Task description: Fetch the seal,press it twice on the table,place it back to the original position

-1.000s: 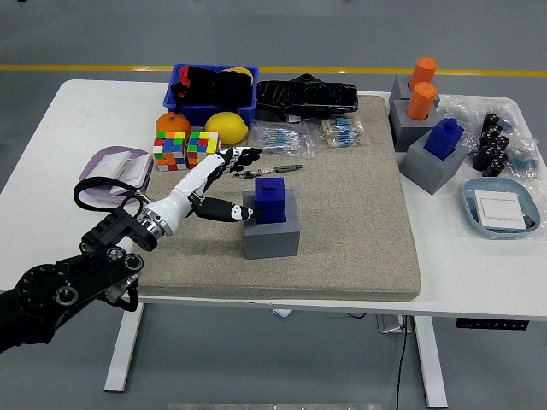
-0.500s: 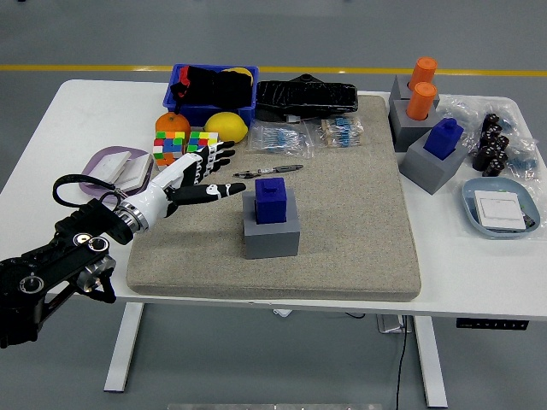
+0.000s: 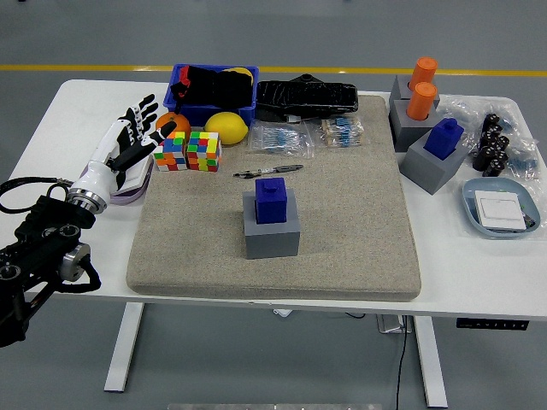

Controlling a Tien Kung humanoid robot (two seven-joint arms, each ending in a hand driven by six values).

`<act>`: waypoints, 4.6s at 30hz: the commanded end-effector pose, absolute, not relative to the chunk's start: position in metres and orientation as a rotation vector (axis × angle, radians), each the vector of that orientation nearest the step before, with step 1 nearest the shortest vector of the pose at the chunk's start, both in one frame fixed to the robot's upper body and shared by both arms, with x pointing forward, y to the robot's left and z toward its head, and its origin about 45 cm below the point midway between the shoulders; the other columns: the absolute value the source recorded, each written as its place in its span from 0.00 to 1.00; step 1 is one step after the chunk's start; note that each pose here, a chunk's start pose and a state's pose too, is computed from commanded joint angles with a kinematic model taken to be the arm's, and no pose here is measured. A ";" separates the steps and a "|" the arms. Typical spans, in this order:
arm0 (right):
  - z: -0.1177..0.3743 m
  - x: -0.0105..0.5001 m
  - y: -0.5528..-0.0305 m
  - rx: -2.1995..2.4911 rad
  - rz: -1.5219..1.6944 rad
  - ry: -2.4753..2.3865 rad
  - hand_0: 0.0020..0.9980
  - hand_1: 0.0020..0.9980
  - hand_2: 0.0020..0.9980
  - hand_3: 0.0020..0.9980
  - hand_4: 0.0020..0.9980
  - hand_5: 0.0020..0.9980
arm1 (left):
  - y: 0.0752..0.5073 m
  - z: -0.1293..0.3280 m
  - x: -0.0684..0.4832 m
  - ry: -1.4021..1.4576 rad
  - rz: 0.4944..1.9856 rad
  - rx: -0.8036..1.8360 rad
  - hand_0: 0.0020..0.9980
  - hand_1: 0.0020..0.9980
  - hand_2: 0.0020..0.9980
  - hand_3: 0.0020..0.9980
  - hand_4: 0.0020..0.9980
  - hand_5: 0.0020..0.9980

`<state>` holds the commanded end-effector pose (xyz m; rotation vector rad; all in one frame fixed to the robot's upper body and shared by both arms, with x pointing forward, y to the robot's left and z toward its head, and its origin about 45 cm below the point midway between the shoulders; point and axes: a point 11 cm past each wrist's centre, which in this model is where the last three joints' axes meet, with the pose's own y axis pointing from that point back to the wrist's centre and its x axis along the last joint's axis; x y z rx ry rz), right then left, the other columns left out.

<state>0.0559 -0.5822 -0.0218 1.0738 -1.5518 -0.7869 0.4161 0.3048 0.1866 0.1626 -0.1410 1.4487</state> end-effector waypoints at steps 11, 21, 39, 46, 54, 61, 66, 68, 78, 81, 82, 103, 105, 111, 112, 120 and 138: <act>-0.019 0.061 -0.585 1.073 -0.768 -1.564 0.93 0.82 0.83 0.86 1.00 0.84 | 0.330 0.208 0.422 -0.199 1.510 0.152 0.95 1.00 1.00 1.00 0.96 0.45; -0.013 0.071 -0.590 1.079 -0.741 -1.567 0.93 0.82 0.83 0.86 1.00 0.84 | 0.349 0.219 0.421 -0.221 1.545 0.154 0.95 1.00 1.00 1.00 0.96 0.45; -0.013 0.069 -0.591 1.080 -0.738 -1.547 0.93 0.82 0.83 0.86 1.00 0.85 | 0.362 0.226 0.421 -0.237 1.569 0.162 0.95 1.00 1.00 1.00 0.96 0.46; -0.014 0.062 -0.591 1.066 -0.755 -1.545 0.93 0.82 0.83 0.86 1.00 0.85 | 0.359 0.225 0.422 -0.235 1.553 0.178 0.95 1.00 1.00 1.00 0.96 0.46; -0.014 0.051 -0.594 1.038 -0.761 -1.553 0.93 0.82 0.83 0.86 1.00 0.85 | 0.357 0.231 0.425 -0.249 1.544 0.173 0.95 1.00 1.00 1.00 0.96 0.46; -0.014 0.054 -0.593 1.049 -0.760 -1.559 0.92 0.83 0.83 0.86 1.00 0.85 | 0.359 0.232 0.424 -0.249 1.549 0.171 0.95 1.00 0.99 1.00 0.96 0.46; -0.014 0.055 -0.593 1.052 -0.762 -1.561 0.93 0.82 0.83 0.86 1.00 0.85 | 0.358 0.232 0.425 -0.249 1.550 0.168 0.95 1.00 0.99 1.00 0.96 0.46; -0.014 0.055 -0.593 1.053 -0.762 -1.562 0.93 0.82 0.83 0.85 1.00 0.84 | 0.358 0.232 0.425 -0.249 1.547 0.168 0.95 1.00 0.99 0.99 0.96 0.47; -0.014 0.056 -0.592 1.051 -0.765 -1.565 0.92 0.82 0.83 0.85 1.00 0.84 | 0.357 0.235 0.425 -0.253 1.546 0.158 0.95 1.00 0.99 0.99 0.96 0.47; -0.014 0.057 -0.592 1.052 -0.765 -1.567 0.92 0.82 0.83 0.85 1.00 0.84 | 0.356 0.236 0.426 -0.254 1.546 0.156 0.95 1.00 0.99 0.99 0.96 0.47; -0.014 0.058 -0.592 1.053 -0.766 -1.568 0.92 0.82 0.83 0.85 1.00 0.84 | 0.356 0.236 0.426 -0.255 1.545 0.155 0.95 1.00 0.99 0.99 0.96 0.47; -0.016 0.058 -0.590 1.057 -0.765 -1.559 0.92 0.82 0.83 0.85 1.00 0.84 | 0.359 0.235 0.423 -0.258 1.552 0.160 0.95 1.00 0.99 0.99 0.96 0.47; -0.016 0.059 -0.590 1.060 -0.765 -1.557 0.92 0.82 0.83 0.85 1.00 0.84 | 0.359 0.234 0.422 -0.260 1.551 0.163 0.95 1.00 0.99 0.99 0.96 0.47; -0.014 0.062 -0.591 1.065 -0.755 -1.554 0.92 0.83 0.83 0.85 1.00 0.84 | 0.361 0.235 0.422 -0.263 1.552 0.165 0.95 1.00 0.99 0.99 0.96 0.47; -0.014 0.062 -0.592 1.065 -0.754 -1.553 0.92 0.83 0.83 0.85 1.00 0.84 | 0.360 0.236 0.423 -0.265 1.552 0.163 0.95 1.00 0.99 0.99 0.96 0.47; -0.015 0.062 -0.591 1.068 -0.754 -1.541 0.92 0.84 0.83 0.85 1.00 0.84 | 0.359 0.235 0.422 -0.263 1.548 0.166 0.95 1.00 0.99 0.99 0.96 0.47; -0.013 0.063 -0.592 1.070 -0.753 -1.549 0.92 0.85 0.84 0.85 1.00 0.84 | 0.359 0.238 0.423 -0.266 1.549 0.161 0.95 1.00 0.99 0.99 0.96 0.47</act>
